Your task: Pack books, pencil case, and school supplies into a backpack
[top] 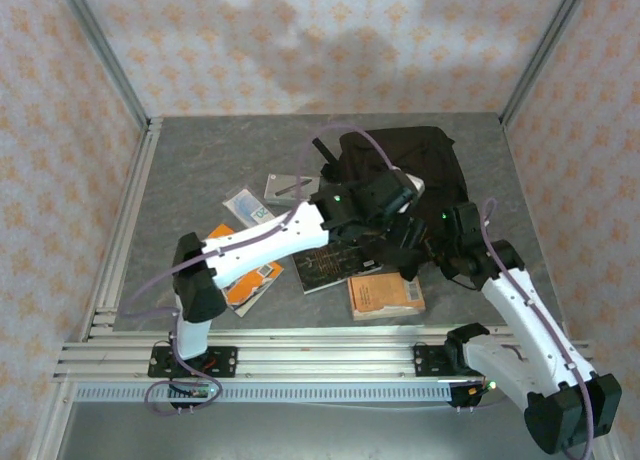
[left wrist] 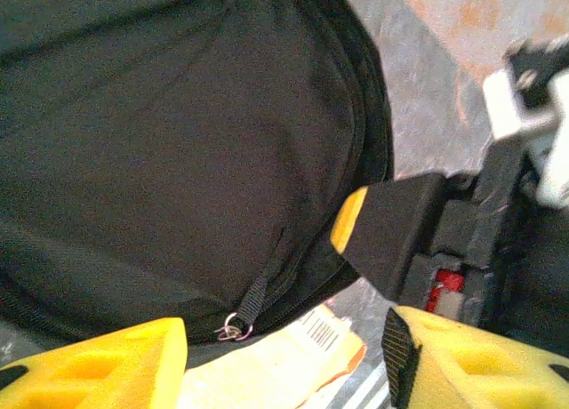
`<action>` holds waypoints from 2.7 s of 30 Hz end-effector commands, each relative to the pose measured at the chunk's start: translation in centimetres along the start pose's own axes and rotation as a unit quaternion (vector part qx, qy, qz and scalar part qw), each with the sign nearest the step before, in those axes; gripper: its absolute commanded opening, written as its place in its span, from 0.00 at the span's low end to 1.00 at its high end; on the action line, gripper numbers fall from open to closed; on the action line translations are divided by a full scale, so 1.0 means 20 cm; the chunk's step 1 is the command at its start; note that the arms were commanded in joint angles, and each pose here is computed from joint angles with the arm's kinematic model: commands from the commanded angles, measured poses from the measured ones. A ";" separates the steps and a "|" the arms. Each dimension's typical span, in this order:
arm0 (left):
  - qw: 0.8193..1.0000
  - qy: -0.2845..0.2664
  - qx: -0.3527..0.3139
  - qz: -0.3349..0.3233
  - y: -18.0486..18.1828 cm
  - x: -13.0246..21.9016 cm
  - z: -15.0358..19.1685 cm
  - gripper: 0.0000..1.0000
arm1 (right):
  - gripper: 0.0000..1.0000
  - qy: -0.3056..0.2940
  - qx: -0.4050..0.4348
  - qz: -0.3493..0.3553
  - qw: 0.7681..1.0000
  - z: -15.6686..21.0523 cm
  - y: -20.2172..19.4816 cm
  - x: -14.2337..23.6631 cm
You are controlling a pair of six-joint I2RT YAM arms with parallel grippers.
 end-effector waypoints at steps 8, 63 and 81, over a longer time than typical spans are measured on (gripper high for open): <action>0.995 0.049 -0.064 -0.054 0.07 -0.19 0.06 0.62 | 0.00 0.009 -0.007 -0.029 1.000 0.01 0.02 0.01; 0.994 0.101 0.035 -0.034 0.26 -0.28 0.17 0.43 | 0.00 0.055 0.000 -0.023 0.998 0.10 -0.21 -0.37; 0.978 0.196 0.017 -0.069 0.22 -0.61 0.33 0.56 | 0.00 0.051 -0.012 -0.097 0.994 0.10 -0.18 -0.32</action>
Point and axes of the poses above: each hand's point on the last joint's axis, 136 mm out from that joint toward the fingers, its own x axis back along the fingers, its own y axis along the line the jaws close on, z = x × y, the point moved 9 cm from there along x, back along the fingers, and after that the axes turned 3 degrees about -x, right-handed, at the moved point
